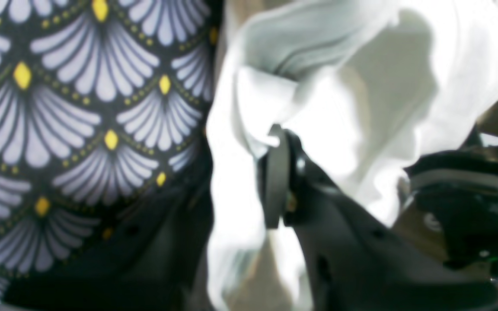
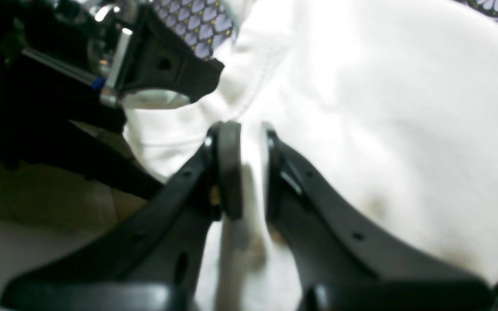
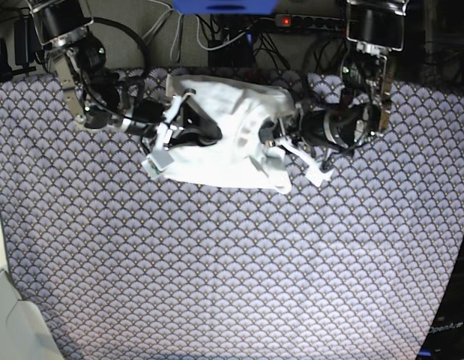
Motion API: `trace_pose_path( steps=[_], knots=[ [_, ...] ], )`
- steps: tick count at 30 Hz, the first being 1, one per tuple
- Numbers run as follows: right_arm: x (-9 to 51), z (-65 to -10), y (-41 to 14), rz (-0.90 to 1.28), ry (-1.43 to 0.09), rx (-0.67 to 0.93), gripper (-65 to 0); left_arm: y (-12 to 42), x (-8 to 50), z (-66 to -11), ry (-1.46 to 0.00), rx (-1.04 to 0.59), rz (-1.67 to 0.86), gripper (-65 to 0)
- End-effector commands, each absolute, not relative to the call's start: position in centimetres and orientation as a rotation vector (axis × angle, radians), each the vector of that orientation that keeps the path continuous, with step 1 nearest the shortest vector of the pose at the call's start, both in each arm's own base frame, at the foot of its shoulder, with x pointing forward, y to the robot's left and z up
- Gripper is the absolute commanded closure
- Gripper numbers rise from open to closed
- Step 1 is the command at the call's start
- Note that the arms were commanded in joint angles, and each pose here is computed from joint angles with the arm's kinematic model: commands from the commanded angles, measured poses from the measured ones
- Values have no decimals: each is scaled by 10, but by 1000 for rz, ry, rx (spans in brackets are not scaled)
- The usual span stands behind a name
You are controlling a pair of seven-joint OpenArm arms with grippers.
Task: Fold the T-shirt properly
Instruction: 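Grasp opposite edges of the folded shirt with both grippers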
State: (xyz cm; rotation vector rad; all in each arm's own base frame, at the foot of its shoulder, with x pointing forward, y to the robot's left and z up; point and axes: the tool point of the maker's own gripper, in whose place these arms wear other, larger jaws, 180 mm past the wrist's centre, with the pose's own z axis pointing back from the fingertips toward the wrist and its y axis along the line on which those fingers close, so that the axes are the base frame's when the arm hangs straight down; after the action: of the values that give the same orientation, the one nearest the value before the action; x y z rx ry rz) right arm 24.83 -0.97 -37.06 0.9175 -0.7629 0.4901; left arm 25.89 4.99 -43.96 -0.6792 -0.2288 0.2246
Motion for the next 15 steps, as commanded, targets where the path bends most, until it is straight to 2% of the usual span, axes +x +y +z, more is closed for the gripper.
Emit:
trace_pose_path(
  steps=[1, 4, 6, 15],
  knots=[
    [254, -361, -11, 504, -796, 928, -65, 52, 250, -453, -196, -630, 230, -49],
    [254, -362, -16, 510, -791, 916, -65, 51, 251, -452, -195, -639, 232, -44],
    [254, -363, -17, 511, -790, 914, -65, 49, 256, -443, -227, -640, 213, 0],
    [255, -364, -26, 521, -787, 890, -65, 45, 282, -392, -392, -666, 137, -4]
  ],
)
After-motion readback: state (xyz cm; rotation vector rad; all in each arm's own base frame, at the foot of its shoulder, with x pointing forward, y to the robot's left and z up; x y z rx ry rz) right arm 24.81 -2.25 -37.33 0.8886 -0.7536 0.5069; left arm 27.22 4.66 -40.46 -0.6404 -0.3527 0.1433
